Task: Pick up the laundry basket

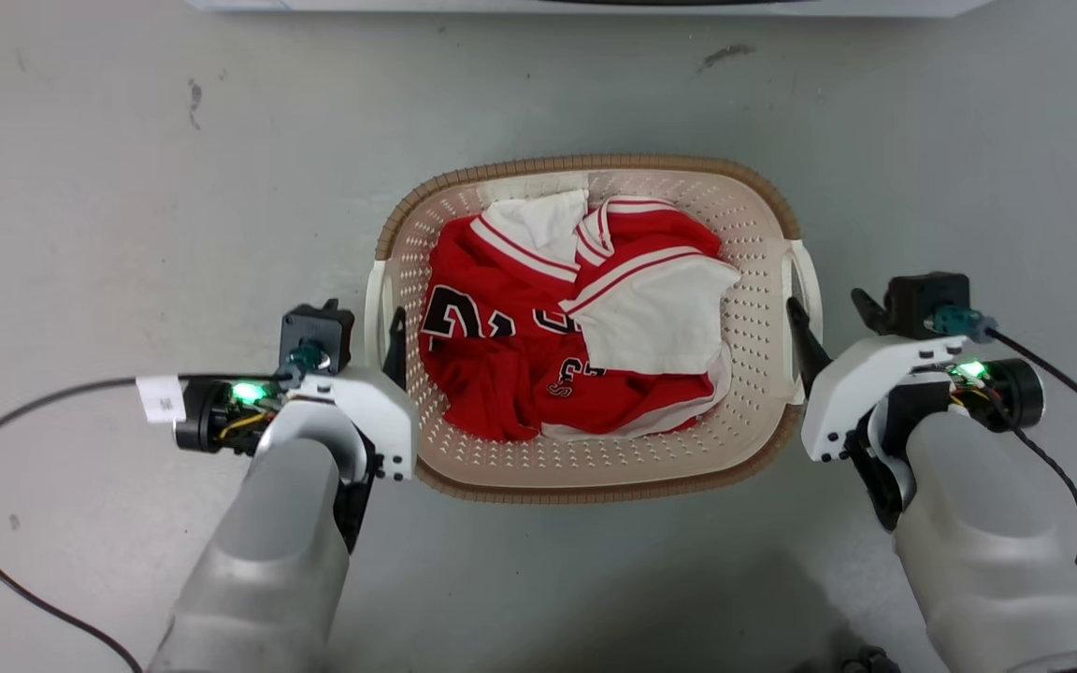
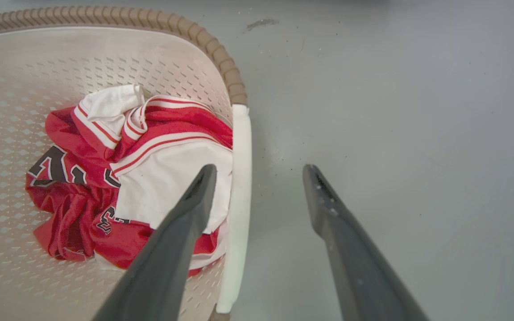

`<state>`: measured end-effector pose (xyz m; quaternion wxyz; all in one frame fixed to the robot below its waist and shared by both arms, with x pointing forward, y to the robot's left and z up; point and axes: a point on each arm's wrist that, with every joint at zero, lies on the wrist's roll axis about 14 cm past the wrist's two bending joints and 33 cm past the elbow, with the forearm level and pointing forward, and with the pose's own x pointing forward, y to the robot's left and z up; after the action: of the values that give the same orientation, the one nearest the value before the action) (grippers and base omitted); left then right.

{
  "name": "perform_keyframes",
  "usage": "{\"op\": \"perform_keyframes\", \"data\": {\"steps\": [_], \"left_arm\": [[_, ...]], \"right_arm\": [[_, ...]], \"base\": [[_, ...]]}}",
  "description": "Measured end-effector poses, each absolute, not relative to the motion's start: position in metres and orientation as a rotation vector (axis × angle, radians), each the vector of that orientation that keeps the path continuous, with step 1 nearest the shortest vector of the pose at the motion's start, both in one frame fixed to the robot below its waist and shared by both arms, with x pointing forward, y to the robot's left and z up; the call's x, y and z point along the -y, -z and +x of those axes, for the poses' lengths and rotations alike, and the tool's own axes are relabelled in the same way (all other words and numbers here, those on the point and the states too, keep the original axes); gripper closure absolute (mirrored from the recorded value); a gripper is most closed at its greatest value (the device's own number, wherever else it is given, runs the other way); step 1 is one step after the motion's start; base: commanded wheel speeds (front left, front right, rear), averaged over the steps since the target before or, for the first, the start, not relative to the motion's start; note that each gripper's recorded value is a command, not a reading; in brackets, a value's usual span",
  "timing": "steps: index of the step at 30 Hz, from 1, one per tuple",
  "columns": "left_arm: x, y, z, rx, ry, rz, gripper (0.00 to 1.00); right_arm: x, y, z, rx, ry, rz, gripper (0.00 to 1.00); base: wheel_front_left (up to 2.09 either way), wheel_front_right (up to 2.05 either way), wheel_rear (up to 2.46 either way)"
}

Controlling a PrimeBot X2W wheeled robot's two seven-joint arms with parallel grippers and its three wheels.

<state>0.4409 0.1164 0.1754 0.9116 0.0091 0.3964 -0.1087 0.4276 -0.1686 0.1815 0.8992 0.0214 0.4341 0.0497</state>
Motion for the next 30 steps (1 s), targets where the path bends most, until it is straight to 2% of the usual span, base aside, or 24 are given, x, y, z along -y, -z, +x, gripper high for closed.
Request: {"op": "perform_keyframes", "data": {"steps": [11,21,22,23,24,30], "left_arm": [[-0.116,-0.143,0.431,-0.981,0.265,0.025,0.00],[-0.113,-0.129,0.425,-1.051,0.292,0.029,0.00],[-0.114,-0.128,0.423,-1.055,0.291,0.029,0.07],[-0.114,-0.127,0.422,-1.061,0.286,0.023,0.47],[-0.115,-0.126,0.421,-1.069,0.280,0.017,1.00],[-0.111,-0.125,0.418,-1.079,0.285,-0.001,1.00]], "right_arm": [[0.158,-0.148,0.412,-1.077,-0.135,0.053,0.00],[0.155,-0.134,0.412,-1.122,-0.153,0.042,0.00],[0.155,-0.133,0.412,-1.125,-0.153,0.042,0.00],[0.155,-0.132,0.411,-1.135,-0.154,0.042,0.56],[0.154,-0.131,0.411,-1.139,-0.156,0.041,1.00],[0.150,-0.128,0.409,-1.155,-0.169,0.041,1.00]], "base": [[0.00,0.00,0.00],[0.00,0.00,0.00],[0.00,0.00,0.00],[0.00,0.00,0.00],[0.00,0.00,0.00],[0.00,0.00,0.00]]}}
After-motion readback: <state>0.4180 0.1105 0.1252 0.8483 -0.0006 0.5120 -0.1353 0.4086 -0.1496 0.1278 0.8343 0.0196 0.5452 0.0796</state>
